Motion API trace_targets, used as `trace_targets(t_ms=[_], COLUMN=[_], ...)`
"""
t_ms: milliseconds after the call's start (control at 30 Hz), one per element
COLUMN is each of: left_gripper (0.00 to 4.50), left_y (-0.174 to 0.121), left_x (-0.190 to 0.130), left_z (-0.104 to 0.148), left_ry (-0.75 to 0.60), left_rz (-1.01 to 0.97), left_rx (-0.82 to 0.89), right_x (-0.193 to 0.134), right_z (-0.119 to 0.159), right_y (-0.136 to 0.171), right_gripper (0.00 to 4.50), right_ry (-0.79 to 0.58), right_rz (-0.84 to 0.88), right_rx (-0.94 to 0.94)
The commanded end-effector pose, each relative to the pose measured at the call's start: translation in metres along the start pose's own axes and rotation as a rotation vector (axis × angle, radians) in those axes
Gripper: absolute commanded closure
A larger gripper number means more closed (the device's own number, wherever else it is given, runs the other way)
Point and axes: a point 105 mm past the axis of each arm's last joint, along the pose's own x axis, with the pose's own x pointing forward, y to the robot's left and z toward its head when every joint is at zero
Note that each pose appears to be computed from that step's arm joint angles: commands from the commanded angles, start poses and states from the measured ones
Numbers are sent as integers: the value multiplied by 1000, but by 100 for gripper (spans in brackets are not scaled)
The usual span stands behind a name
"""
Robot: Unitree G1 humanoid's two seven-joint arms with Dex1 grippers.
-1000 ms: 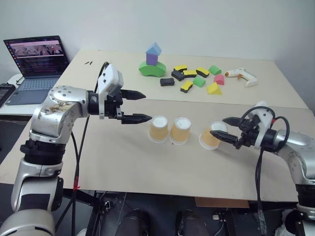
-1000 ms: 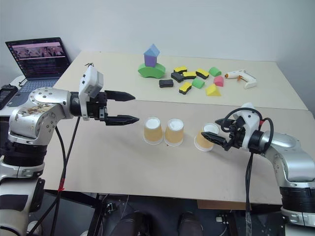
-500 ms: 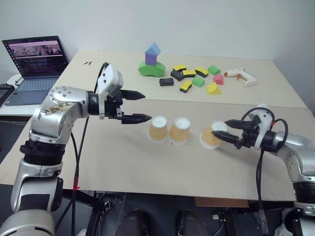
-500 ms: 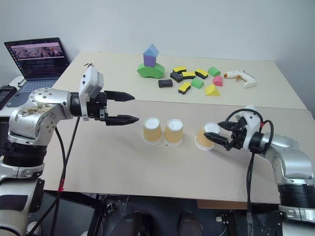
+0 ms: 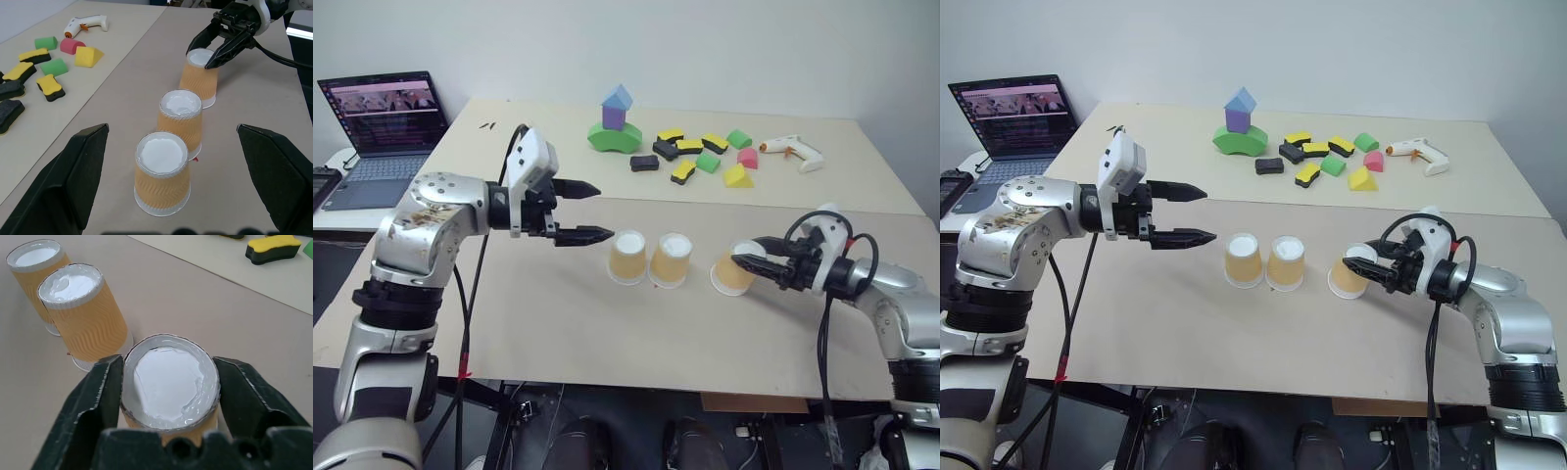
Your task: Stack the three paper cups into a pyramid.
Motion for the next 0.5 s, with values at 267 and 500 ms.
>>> trace_targets(t_ms=[267,500], left_gripper=[0,0], left_y=[5,10], left_x=[-7,-6], left_z=[3,-10], left_ry=[-14,-4], left_rz=[28,68], left_rx=[13,-7], right_x=[2,6], right_z=[66,134], right_y=[18,11], right_gripper=[201,201], right_ry=[-63,-29], right_rz=[114,222], right_rx=[-183,-275])
